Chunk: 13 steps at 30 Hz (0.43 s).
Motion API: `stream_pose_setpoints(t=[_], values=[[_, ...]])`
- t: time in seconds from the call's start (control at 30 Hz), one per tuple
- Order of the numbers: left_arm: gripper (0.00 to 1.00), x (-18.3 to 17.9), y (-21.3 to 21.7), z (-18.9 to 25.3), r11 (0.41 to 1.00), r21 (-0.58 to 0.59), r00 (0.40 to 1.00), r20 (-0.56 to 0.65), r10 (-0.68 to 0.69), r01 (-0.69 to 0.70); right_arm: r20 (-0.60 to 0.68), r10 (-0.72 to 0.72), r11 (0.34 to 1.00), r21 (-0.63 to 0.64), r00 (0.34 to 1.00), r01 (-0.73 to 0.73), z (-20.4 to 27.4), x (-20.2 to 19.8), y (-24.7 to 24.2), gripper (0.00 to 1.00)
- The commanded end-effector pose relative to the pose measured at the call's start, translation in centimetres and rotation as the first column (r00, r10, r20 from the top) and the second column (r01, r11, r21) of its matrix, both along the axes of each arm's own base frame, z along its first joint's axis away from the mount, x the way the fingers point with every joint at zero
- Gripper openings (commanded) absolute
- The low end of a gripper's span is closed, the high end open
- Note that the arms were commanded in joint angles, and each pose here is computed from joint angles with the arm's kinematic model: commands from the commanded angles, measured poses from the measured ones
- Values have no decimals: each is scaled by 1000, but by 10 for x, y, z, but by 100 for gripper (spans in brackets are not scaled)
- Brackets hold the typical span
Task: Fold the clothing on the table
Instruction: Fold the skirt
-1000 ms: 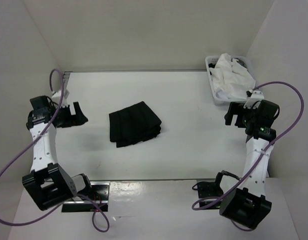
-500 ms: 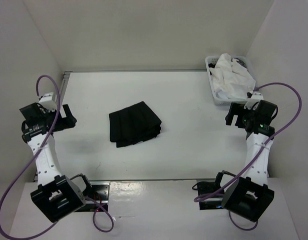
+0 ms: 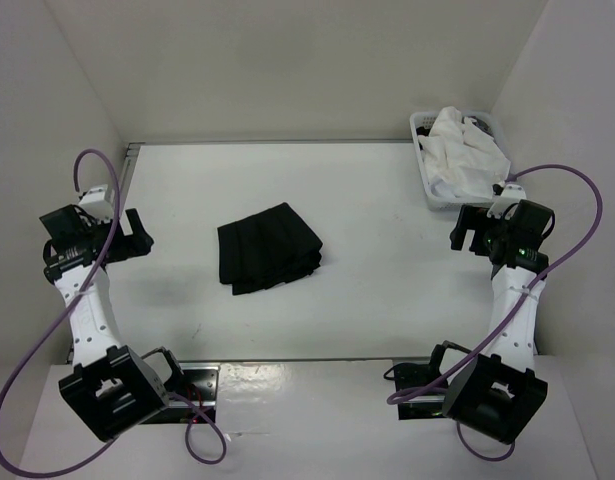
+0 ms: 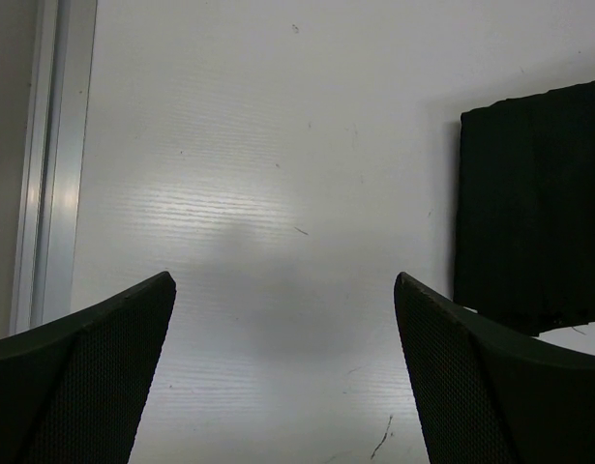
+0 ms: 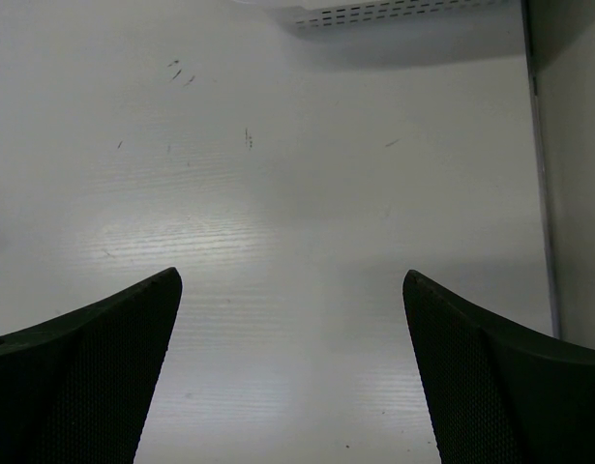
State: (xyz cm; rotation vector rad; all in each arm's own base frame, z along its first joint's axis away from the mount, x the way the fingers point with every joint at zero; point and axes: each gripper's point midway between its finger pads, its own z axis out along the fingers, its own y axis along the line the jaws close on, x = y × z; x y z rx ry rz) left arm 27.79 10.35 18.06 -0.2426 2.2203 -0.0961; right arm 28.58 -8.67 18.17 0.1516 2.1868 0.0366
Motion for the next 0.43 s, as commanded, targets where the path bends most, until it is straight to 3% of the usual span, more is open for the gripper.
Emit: stream_pose_setpoints(t=[0.0,0.4], values=[[99,8,1,7,1000,9,999,37,-26,26,43,5,1000,-29,999,-4,9,6,-5,99],[99,10,-2,3,999,-14,999,31,-41,42,43,-26,998,-61,999,28,15,5,-14,99]])
